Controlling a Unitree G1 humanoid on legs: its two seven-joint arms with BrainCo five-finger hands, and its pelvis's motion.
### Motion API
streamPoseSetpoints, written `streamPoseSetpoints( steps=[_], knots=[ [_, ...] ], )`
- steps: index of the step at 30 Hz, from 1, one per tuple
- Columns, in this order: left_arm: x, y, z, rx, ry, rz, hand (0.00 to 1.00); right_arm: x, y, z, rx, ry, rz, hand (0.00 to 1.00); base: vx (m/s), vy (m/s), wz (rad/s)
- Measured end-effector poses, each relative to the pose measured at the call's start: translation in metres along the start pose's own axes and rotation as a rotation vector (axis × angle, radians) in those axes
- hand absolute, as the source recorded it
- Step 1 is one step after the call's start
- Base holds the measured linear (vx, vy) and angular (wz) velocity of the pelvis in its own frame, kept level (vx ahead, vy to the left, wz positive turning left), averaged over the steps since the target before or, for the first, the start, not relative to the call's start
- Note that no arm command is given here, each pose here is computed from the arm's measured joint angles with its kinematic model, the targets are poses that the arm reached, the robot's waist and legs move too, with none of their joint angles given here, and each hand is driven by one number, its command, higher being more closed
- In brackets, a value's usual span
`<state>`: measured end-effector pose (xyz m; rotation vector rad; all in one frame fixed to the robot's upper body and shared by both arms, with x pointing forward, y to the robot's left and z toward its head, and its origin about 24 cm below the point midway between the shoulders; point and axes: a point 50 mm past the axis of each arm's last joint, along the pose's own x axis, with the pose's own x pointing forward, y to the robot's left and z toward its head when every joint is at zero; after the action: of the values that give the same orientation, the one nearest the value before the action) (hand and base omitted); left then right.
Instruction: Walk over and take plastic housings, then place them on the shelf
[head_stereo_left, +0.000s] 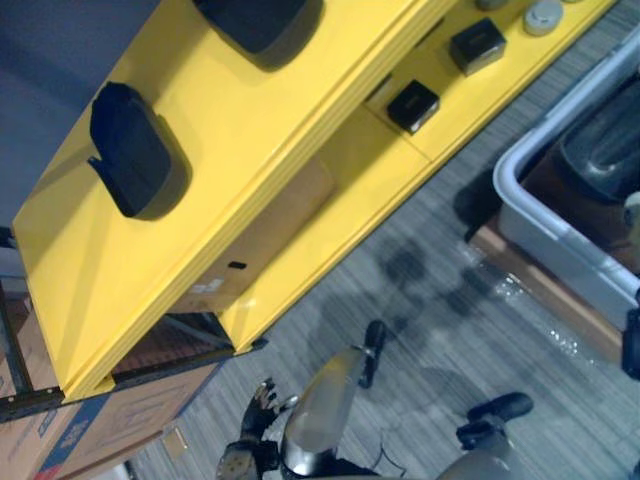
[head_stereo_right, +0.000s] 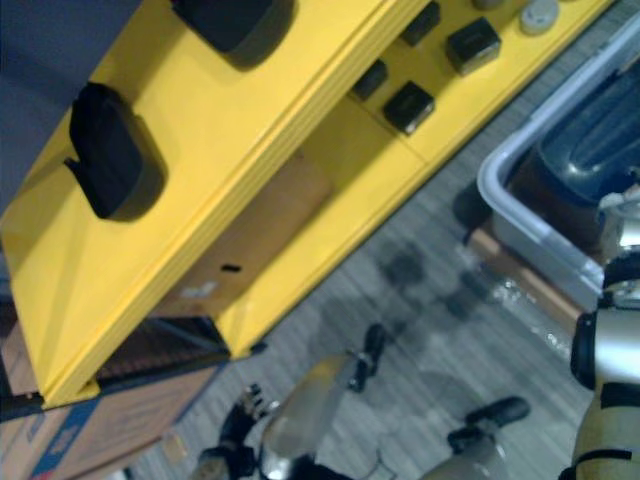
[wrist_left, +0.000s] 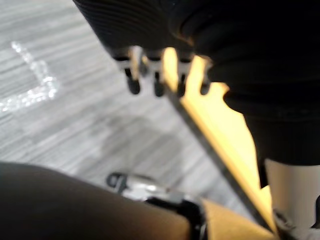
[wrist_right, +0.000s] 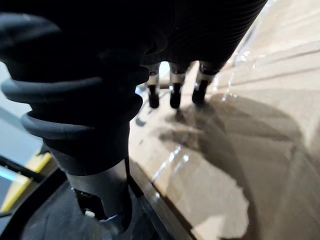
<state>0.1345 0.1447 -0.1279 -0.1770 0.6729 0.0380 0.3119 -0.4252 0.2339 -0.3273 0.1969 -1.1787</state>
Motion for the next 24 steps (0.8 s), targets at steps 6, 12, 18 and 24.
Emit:
streamPoseSetpoints(
  steps=[6,12,18,24],
  knots=[
    [0.000,-0.001,0.001,0.004,-0.006,-0.009,0.00,0.009,-0.021,-0.007,-0.075,0.086,-0.026,1.00,0.00,0.000,0.00],
    [-0.003,-0.006,0.009,0.024,-0.076,-0.047,0.00,0.008,-0.022,-0.012,-0.265,0.140,-0.020,1.00,0.00,-0.009,-0.01],
    [-0.008,-0.026,0.037,0.011,-0.229,-0.148,0.00,0.010,-0.027,-0.013,-0.482,0.087,-0.058,1.00,-0.05,-0.011,0.06],
    [-0.016,-0.046,0.090,-0.038,-0.448,-0.290,0.00,0.010,-0.024,0.001,-0.579,-0.073,-0.072,1.00,-0.08,-0.014,-0.05]
  ],
)
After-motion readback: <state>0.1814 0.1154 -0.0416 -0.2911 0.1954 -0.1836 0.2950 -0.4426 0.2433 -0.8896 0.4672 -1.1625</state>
